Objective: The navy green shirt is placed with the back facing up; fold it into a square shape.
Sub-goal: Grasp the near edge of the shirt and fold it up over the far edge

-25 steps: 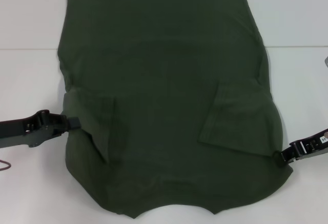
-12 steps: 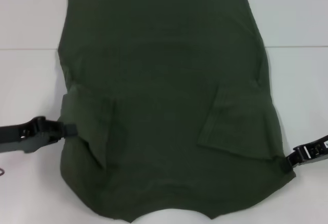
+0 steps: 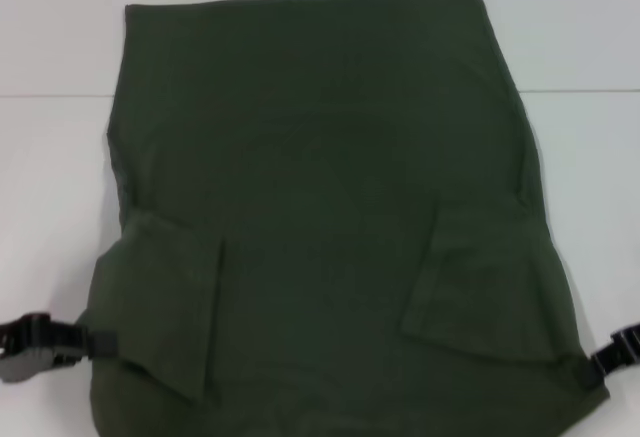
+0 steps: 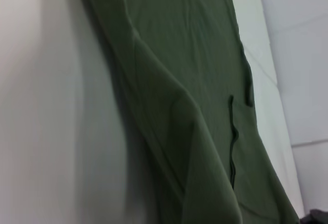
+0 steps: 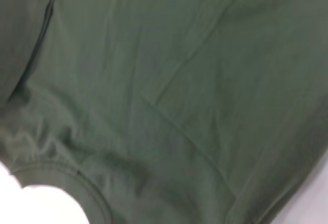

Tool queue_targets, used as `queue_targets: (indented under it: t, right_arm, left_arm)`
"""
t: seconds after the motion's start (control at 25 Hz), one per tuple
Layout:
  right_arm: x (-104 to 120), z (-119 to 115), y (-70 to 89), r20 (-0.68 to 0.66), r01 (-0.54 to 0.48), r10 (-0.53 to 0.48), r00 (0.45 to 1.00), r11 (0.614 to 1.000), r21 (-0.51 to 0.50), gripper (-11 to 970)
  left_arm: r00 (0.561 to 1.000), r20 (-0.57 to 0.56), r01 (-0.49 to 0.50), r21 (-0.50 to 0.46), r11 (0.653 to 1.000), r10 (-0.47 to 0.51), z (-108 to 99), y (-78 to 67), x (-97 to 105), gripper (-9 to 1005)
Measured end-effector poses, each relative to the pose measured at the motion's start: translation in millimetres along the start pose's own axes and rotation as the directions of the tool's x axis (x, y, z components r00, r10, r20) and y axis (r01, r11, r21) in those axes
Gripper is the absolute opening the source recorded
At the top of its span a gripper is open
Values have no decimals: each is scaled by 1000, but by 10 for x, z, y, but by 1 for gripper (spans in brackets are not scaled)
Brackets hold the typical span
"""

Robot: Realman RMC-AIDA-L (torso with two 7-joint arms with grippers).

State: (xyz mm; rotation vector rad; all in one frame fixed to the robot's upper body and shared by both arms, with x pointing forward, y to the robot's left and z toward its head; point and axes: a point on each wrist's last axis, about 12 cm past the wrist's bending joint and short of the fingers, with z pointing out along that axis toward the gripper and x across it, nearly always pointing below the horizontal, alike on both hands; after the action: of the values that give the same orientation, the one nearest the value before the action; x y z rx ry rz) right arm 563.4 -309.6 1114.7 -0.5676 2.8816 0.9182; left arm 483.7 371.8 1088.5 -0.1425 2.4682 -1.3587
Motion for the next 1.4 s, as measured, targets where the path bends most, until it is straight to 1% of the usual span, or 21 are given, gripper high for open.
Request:
queue_targets:
  t: [0.16, 0.28, 0.4, 0.52, 0.6, 0.64, 0.72, 0.84, 0.96, 1.0, 1.04, 1.12, 1.16, 1.24, 1.28, 1.32, 1.36, 1.4]
  right_arm:
    - [145, 53, -3, -46, -12, 10, 999, 999, -34, 17]
    - [248, 79, -29, -57, -27, 24, 998, 998, -53, 17]
    - [260, 29, -37, 7, -17, 18, 1000, 995, -100, 18]
    - [194, -82, 23, 125, 35, -10, 992, 979, -199, 18]
    - [115, -189, 91, 227, 88, -25, 973, 958, -272, 18]
    - [75, -237, 118, 275, 110, -25, 961, 948, -299, 18]
    - [-2, -335, 145, 363, 145, -18, 932, 933, -328, 18]
    - [-127, -449, 132, 490, 162, 25, 872, 928, -336, 18]
    - [-307, -489, 25, 635, 114, 113, 764, 945, -305, 18]
    - [-363, -476, -17, 669, 89, 129, 732, 955, -281, 18]
    - [-429, -423, -51, 700, 60, 144, 699, 964, -258, 18]
    - [-606, -286, -122, 756, -20, 143, 639, 985, -169, 18]
    - [-666, -230, -137, 769, -44, 134, 625, 990, -136, 18]
    - [-841, -64, -163, 791, -105, 80, 607, 994, -21, 18]
    - [-906, 7, -156, 791, -119, 55, 609, 993, 23, 18]
    - [-978, 76, -158, 792, -144, 30, 610, 987, 74, 18]
    - [-1024, 130, -149, 789, -156, 11, 614, 982, 107, 18]
    - [-1084, 205, -132, 784, -166, -22, 621, 973, 159, 18]
  left_arm:
    - [999, -50, 9, 10, 1000, -8, -69, -8, 145, 119]
    - [997, -78, 23, 1, 1000, -23, -85, -10, 204, 122]
    - [997, -82, 7, 18, 1000, -5, -71, -56, 170, 125]
    - [997, -51, -48, 100, 994, 53, -41, -193, 7, 127]
    - [997, -22, -71, 170, 983, 76, -31, -283, -99, 129]
    - [996, 10, -88, 217, 972, 88, -26, -356, -206, 130]
    - [994, 54, -101, 252, 962, 90, -7, -451, -368, 132]
    - [988, 145, -95, 250, 963, 59, 60, -561, -670, 134]
    - [974, 227, -68, 195, 978, 22, 206, -588, -935, 137]
    - [965, 262, -51, 157, 986, 8, 289, -573, -1034, 138]
    - [958, 287, -38, 126, 991, 1, 364, -561, -1106, 139]
    - [941, 338, -20, 58, 998, -1, 518, -531, -1220, 141]
    - [932, 361, -12, 19, 1000, 4, 605, -515, -1263, 141]
    - [920, 390, -13, -61, 998, 36, 761, -510, -1332, 143]
    - [916, 397, -17, -96, 995, 54, 822, -511, -1357, 144]
    - [916, 397, -17, -96, 995, 54, 822, -511, -1357, 145]
    - [907, 409, -28, -190, 981, 105, 970, -507, -1401, 146]
    - [905, 408, -33, -217, 976, 121, 1011, -504, -1406, 147]
